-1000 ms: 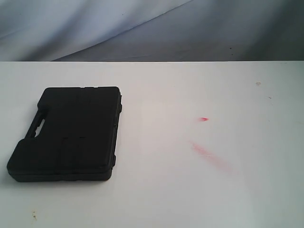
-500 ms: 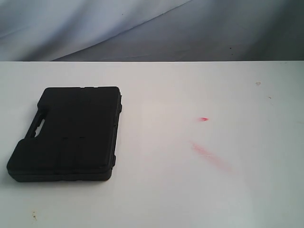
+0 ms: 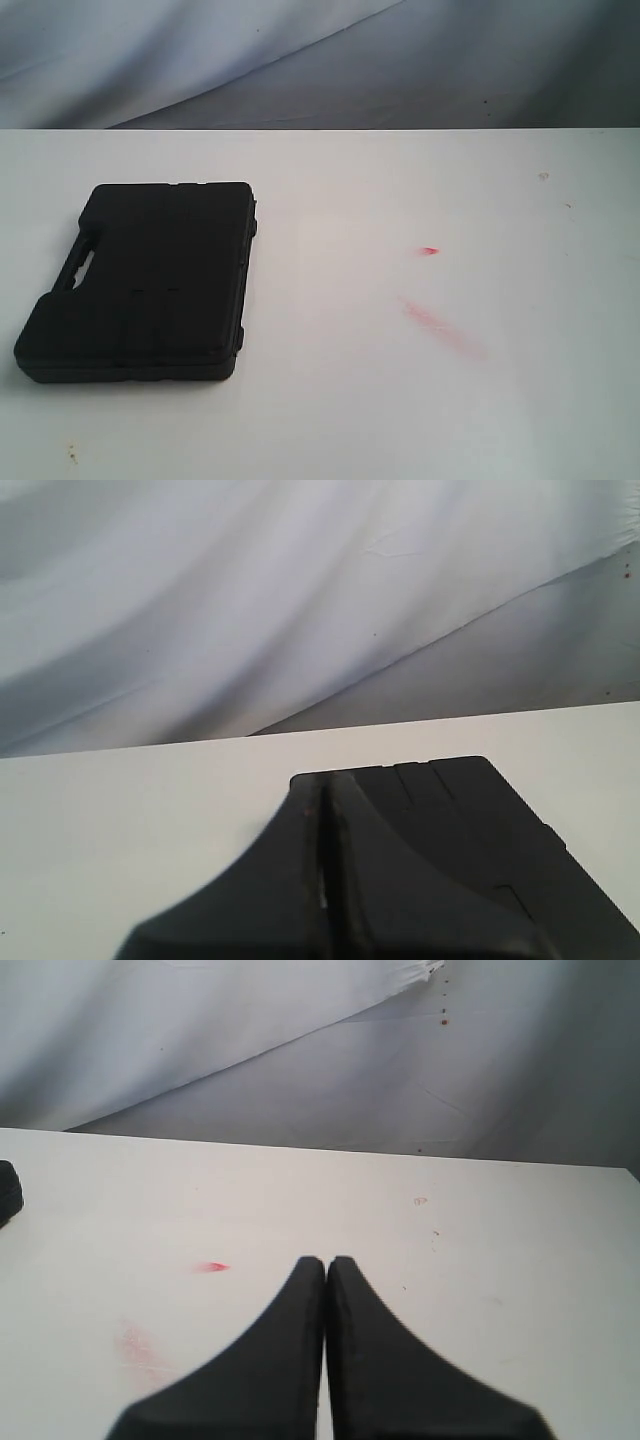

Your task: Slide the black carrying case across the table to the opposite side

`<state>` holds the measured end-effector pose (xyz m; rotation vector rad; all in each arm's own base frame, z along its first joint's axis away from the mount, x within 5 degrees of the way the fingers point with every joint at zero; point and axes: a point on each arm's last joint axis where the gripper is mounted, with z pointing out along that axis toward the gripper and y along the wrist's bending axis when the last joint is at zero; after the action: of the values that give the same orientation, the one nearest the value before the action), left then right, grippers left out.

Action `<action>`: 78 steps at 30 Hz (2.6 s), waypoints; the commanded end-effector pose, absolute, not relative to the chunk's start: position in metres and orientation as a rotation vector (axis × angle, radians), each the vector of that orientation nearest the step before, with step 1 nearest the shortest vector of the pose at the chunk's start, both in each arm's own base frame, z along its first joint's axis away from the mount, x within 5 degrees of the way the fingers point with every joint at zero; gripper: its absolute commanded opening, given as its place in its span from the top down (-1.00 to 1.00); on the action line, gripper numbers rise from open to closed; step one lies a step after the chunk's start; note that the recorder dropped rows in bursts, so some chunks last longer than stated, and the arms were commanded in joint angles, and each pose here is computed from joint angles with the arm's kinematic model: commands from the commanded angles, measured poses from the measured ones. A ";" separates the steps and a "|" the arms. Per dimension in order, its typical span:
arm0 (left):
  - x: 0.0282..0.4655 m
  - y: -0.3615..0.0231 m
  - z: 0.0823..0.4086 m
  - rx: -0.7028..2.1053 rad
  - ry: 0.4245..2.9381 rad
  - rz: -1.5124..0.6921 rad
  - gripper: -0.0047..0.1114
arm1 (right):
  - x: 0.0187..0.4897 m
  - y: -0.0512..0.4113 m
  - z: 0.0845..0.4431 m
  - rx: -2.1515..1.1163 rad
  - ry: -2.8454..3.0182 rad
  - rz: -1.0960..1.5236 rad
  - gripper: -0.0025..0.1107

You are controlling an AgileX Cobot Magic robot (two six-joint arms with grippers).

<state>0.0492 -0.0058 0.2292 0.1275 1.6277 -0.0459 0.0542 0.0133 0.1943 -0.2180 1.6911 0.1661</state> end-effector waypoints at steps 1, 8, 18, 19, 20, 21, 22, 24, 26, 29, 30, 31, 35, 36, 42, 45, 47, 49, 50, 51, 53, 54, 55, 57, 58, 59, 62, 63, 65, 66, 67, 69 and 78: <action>0.050 -0.006 0.221 0.154 1.657 -0.024 0.92 | 0.054 0.013 0.193 -0.207 1.696 0.167 0.96; 0.055 -0.006 0.190 0.147 1.734 -0.037 0.92 | 0.054 0.013 0.193 -0.207 1.696 0.167 0.96; 0.055 -0.006 0.190 0.144 1.733 -0.040 0.92 | 0.054 0.013 0.193 -0.207 1.696 0.167 0.96; 0.055 -0.006 0.191 0.144 1.725 -0.040 0.92 | 0.054 0.013 0.193 -0.207 1.696 0.167 0.96; 0.055 -0.006 0.192 0.142 1.712 -0.040 0.92 | 0.054 0.013 0.193 -0.207 1.696 0.167 0.96; 0.055 -0.006 0.193 0.144 1.698 -0.037 0.92 | 0.054 0.013 0.193 -0.207 1.696 0.167 0.96; 0.055 -0.006 0.194 0.144 1.685 -0.035 0.92 | 0.054 0.013 0.193 -0.207 1.696 0.167 0.96; 0.056 -0.006 0.196 0.142 1.662 -0.035 0.92 | 0.054 0.013 0.193 -0.207 1.696 0.167 0.96; 0.056 -0.006 0.197 0.141 1.653 -0.035 0.92 | 0.054 0.013 0.193 -0.207 1.696 0.167 0.96; 0.056 -0.006 0.197 0.143 1.658 -0.034 0.92 | 0.054 0.013 0.193 -0.207 1.696 0.167 0.96; 0.056 -0.006 0.197 0.143 1.658 -0.034 0.92 | 0.054 0.013 0.193 -0.207 1.696 0.167 0.96; 0.056 -0.006 0.197 0.143 1.658 -0.034 0.92 | 0.054 0.013 0.193 -0.207 1.696 0.167 0.96; 0.056 -0.006 0.197 0.143 1.658 -0.034 0.92 | 0.054 0.013 0.193 -0.207 1.696 0.167 0.96; 0.056 -0.006 0.197 0.143 1.658 -0.034 0.92 | 0.054 0.013 0.193 -0.207 1.696 0.167 0.96; 0.056 -0.006 0.197 0.143 1.658 -0.034 0.92 | 0.054 0.013 0.193 -0.207 1.696 0.167 0.96; 0.056 -0.006 0.197 0.143 1.658 -0.034 0.92 | 0.054 0.013 0.193 -0.207 1.696 0.167 0.96; 0.056 -0.006 0.197 0.143 1.658 -0.034 0.92 | 0.054 0.013 0.193 -0.207 1.696 0.167 0.96; 0.056 -0.006 0.197 0.143 1.658 -0.034 0.92 | 0.054 0.013 0.193 -0.207 1.696 0.167 0.96; 0.056 -0.006 0.197 0.143 1.658 -0.034 0.92 | 0.054 0.013 0.193 -0.207 1.696 0.167 0.96; 0.056 -0.006 0.197 0.143 1.658 -0.034 0.92 | 0.054 0.013 0.193 -0.207 1.696 0.167 0.96; 0.056 -0.006 0.197 0.143 1.658 -0.034 0.92 | 0.054 0.013 0.193 -0.207 1.696 0.167 0.96; 0.056 -0.006 0.197 0.143 1.658 -0.034 0.92 | 0.054 0.013 0.193 -0.207 1.696 0.167 0.96; 0.056 -0.006 0.197 0.143 1.658 -0.034 0.92 | 0.054 0.013 0.193 -0.207 1.696 0.167 0.96; 0.056 -0.006 0.197 0.143 1.658 -0.034 0.92 | 0.054 0.013 0.193 -0.207 1.696 0.167 0.96; 0.056 -0.006 0.197 0.143 1.658 -0.034 0.92 | 0.054 0.013 0.193 -0.207 1.696 0.167 0.96; 0.056 -0.006 0.197 0.143 1.658 -0.034 0.92 | 0.054 0.013 0.193 -0.207 1.696 0.167 0.96; 0.056 -0.006 0.197 0.143 1.658 -0.034 0.92 | 0.054 0.013 0.193 -0.207 1.696 0.167 0.96; 0.056 -0.006 0.197 0.143 1.658 -0.034 0.92 | 0.054 0.013 0.193 -0.207 1.696 0.167 0.96; 0.056 -0.006 0.197 0.143 1.658 -0.034 0.92 | 0.054 0.013 0.193 -0.207 1.696 0.167 0.96; 0.056 -0.006 0.197 0.143 1.658 -0.034 0.92 | 0.054 0.013 0.193 -0.207 1.696 0.167 0.96; 0.056 -0.006 0.197 0.143 1.658 -0.034 0.92 | 0.054 0.013 0.193 -0.207 1.696 0.167 0.96; 0.056 -0.006 0.197 0.143 1.658 -0.034 0.92 | 0.054 0.013 0.193 -0.207 1.696 0.167 0.96; 0.056 -0.006 0.197 0.143 1.658 -0.034 0.92 | 0.054 0.013 0.193 -0.207 1.696 0.167 0.96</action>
<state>0.0557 -0.0058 0.1970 0.1418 1.6694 -0.0252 0.0542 0.0133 0.1943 -0.2180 1.6911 0.1661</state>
